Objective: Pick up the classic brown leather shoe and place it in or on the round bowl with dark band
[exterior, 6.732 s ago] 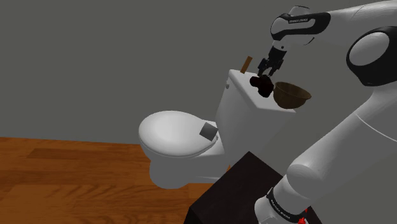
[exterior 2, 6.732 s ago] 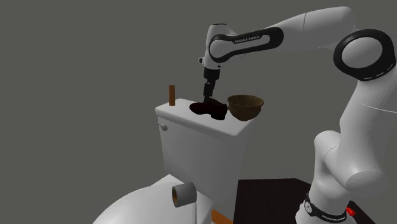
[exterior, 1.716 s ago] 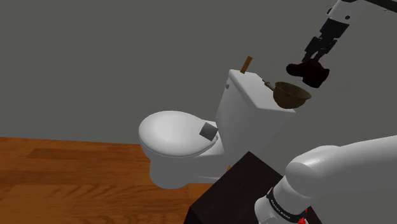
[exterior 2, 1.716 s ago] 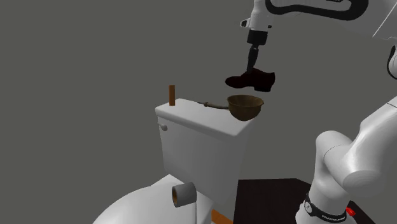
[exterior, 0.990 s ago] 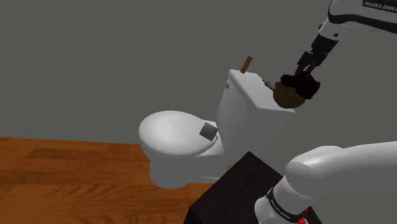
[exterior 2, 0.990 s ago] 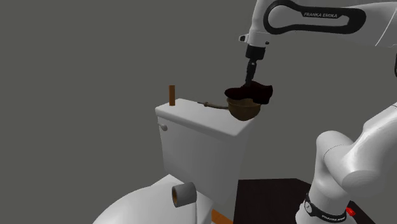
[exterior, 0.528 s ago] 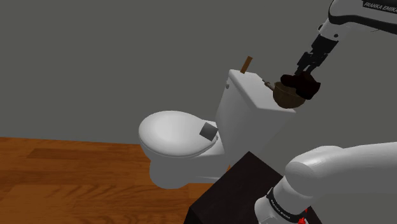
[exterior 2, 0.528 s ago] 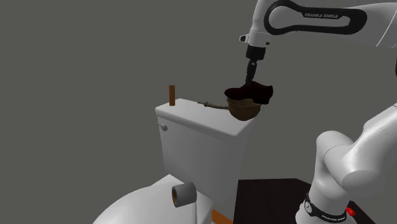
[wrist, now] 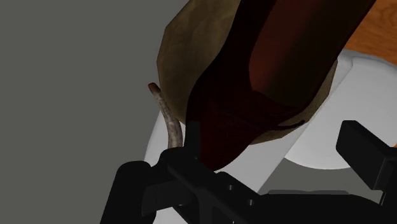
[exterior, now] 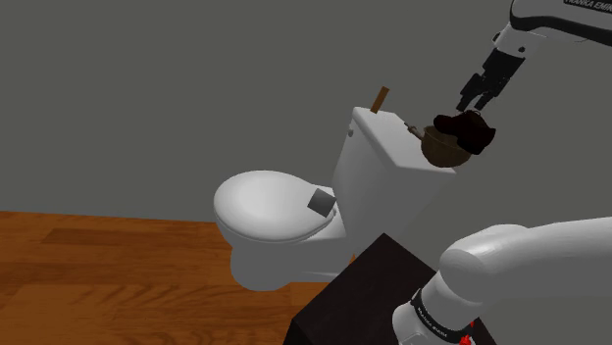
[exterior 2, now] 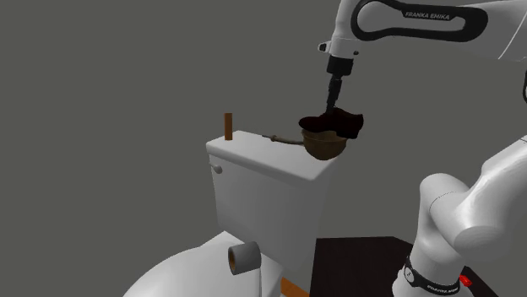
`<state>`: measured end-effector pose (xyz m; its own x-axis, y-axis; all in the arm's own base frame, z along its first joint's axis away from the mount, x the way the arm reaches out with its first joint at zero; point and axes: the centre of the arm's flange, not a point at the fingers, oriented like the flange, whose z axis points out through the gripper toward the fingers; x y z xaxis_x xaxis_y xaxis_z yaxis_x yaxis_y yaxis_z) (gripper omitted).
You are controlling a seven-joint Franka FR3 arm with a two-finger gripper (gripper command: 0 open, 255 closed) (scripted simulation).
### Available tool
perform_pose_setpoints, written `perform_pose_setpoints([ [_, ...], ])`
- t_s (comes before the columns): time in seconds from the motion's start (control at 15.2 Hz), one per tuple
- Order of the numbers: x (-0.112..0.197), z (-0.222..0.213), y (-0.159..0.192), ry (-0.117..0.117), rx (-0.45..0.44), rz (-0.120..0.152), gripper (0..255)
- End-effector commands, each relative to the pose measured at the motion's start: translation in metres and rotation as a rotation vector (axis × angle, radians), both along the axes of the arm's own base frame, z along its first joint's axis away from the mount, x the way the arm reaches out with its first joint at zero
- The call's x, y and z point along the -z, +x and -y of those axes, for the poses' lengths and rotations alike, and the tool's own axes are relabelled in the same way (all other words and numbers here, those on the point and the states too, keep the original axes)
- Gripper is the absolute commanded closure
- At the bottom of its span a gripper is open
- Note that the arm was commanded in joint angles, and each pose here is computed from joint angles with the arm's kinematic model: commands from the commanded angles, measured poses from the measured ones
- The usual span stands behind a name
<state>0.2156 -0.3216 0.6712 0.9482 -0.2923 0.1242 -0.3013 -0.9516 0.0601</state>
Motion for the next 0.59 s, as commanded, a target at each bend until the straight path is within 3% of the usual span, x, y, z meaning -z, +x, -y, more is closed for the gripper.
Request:
perform_pose_setpoints([
  [0.0,-0.025,-0.003,-0.003,0.000,0.000,0.000,0],
  [0.53,-0.035,-0.004,-0.004,0.000,0.000,0.000,0],
])
